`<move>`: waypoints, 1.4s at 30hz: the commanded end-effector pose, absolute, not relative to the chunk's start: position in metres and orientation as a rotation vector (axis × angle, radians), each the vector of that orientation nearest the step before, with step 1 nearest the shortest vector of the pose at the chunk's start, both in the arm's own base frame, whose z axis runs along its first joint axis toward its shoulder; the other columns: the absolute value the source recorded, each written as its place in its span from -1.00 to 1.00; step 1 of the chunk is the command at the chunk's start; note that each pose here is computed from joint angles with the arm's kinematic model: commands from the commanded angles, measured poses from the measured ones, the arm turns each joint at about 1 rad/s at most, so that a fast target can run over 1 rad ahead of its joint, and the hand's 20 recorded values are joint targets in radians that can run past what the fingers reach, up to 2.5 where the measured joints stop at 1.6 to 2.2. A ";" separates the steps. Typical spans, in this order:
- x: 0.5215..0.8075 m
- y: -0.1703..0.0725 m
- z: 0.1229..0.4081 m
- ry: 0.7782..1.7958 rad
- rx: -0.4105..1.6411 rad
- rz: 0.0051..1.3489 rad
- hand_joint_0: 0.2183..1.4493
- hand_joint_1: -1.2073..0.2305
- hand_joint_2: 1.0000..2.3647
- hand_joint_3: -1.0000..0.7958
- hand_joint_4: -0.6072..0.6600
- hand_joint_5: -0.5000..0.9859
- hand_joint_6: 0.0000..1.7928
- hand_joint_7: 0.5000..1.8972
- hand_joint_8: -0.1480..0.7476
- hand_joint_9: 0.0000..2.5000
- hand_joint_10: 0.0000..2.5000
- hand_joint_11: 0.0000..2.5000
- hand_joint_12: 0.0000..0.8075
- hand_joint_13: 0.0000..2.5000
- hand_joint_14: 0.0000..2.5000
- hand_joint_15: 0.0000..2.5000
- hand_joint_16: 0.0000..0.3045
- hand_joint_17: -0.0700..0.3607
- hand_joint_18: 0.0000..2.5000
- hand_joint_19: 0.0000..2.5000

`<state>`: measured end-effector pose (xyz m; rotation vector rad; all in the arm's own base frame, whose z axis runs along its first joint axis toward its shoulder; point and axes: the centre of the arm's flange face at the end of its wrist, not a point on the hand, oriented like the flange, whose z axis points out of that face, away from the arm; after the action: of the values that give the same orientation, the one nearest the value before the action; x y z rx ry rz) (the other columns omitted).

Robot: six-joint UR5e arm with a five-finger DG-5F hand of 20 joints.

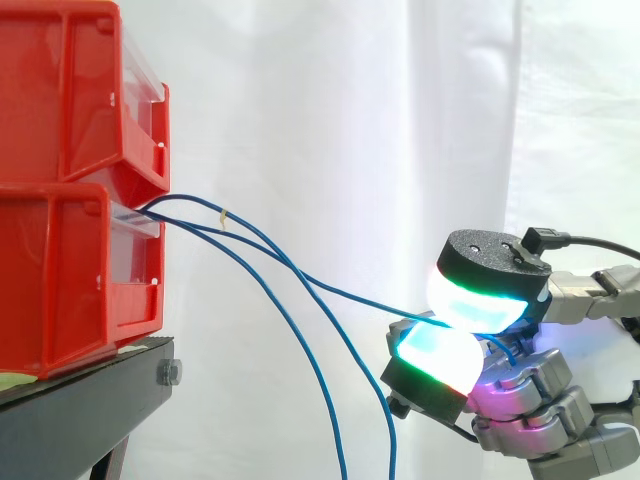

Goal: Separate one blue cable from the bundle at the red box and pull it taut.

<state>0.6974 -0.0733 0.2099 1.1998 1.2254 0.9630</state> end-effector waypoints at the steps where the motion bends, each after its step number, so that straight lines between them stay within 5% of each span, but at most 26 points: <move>1: 0.698 -0.072 0.210 1.226 1.199 0.964 -0.33 -0.30 -0.95 0.07 0.02 -0.58 -0.02 0.16 0.02 -0.50 1.00 0.57 -0.05 -0.41 1.00 0.51 -0.76 -0.30 0.22 0.66; 42: 0.698 -0.072 0.210 1.226 1.199 0.964 -0.33 -0.30 -0.95 0.07 0.02 -0.58 -0.02 0.18 0.02 -0.50 1.00 0.58 -0.05 -0.41 1.00 0.52 -0.76 -0.29 0.22 0.65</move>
<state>0.6974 -0.0734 0.2101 1.1999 1.2248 0.9628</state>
